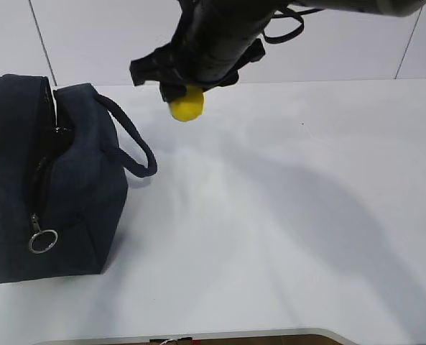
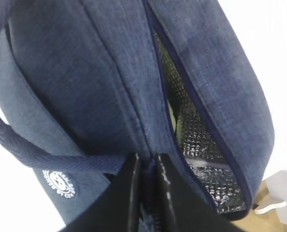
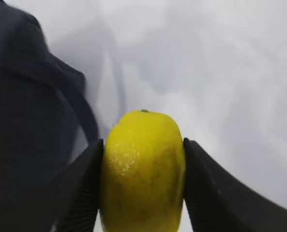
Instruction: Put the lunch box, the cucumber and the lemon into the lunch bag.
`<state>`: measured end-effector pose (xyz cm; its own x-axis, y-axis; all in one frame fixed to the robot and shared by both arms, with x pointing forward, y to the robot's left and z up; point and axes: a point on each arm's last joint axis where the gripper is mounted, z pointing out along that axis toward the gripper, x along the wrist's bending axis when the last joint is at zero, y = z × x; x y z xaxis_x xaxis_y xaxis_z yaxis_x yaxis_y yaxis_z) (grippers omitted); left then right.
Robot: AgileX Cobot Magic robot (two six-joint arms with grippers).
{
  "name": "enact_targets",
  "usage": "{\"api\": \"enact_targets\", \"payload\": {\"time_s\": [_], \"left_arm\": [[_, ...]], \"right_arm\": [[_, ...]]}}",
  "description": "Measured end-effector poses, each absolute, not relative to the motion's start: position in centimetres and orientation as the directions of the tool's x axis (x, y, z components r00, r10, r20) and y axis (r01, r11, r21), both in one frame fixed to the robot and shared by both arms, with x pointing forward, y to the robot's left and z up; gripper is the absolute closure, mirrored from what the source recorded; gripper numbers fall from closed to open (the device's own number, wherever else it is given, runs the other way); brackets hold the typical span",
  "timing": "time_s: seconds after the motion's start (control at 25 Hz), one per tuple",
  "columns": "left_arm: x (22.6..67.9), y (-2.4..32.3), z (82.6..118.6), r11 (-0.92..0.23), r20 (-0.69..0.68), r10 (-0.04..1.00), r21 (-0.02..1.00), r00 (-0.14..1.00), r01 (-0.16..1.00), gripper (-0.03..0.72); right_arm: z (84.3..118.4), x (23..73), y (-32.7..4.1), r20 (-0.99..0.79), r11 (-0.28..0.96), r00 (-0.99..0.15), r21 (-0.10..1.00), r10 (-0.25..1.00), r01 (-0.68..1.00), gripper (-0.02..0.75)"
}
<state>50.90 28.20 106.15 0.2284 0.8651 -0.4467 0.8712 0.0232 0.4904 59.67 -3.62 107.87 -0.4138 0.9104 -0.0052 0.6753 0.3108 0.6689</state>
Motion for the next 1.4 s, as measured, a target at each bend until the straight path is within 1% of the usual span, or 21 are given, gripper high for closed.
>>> {"api": "enact_targets", "payload": {"time_s": [0.08, 0.28, 0.52, 0.84, 1.04, 1.4], "left_arm": [[50.9, 28.1, 106.2, 0.03, -0.457, 0.86, 0.49, 0.227, 0.871, 0.676], [50.9, 28.0, 106.3, 0.039, -0.469, 0.854, 0.489, 0.224, 0.871, 0.676], [50.9, 28.0, 106.3, 0.048, -0.479, 0.849, 0.489, 0.222, 0.871, 0.676], [50.9, 27.6, 106.5, 0.067, -0.519, 0.825, 0.485, 0.225, 0.872, 0.676], [50.9, 27.5, 106.7, 0.066, -0.533, 0.812, 0.489, 0.238, 0.87, 0.676], [50.9, 27.4, 106.7, 0.065, -0.535, 0.809, 0.493, 0.243, 0.868, 0.676]], "right_arm": [[108.4, 59.6, -3.3, 0.042, 0.274, -0.42, 0.698, 0.907, 0.662, 0.344], [108.8, 59.5, -2.3, 0.154, 0.195, -0.434, 0.729, 0.888, 0.657, 0.344], [109.5, 58.6, -0.3, 0.208, 0.187, -0.522, 0.774, 0.827, 0.605, 0.345], [109.9, 57.9, 1.0, 0.248, 0.165, -0.573, 0.803, 0.781, 0.572, 0.346], [109.3, 57.5, 2.2, 0.245, 0.187, -0.609, 0.809, 0.755, 0.557, 0.346], [106.8, 58.2, 3.3, 0.311, 0.154, -0.585, 0.777, 0.75, 0.61, 0.346]]}}
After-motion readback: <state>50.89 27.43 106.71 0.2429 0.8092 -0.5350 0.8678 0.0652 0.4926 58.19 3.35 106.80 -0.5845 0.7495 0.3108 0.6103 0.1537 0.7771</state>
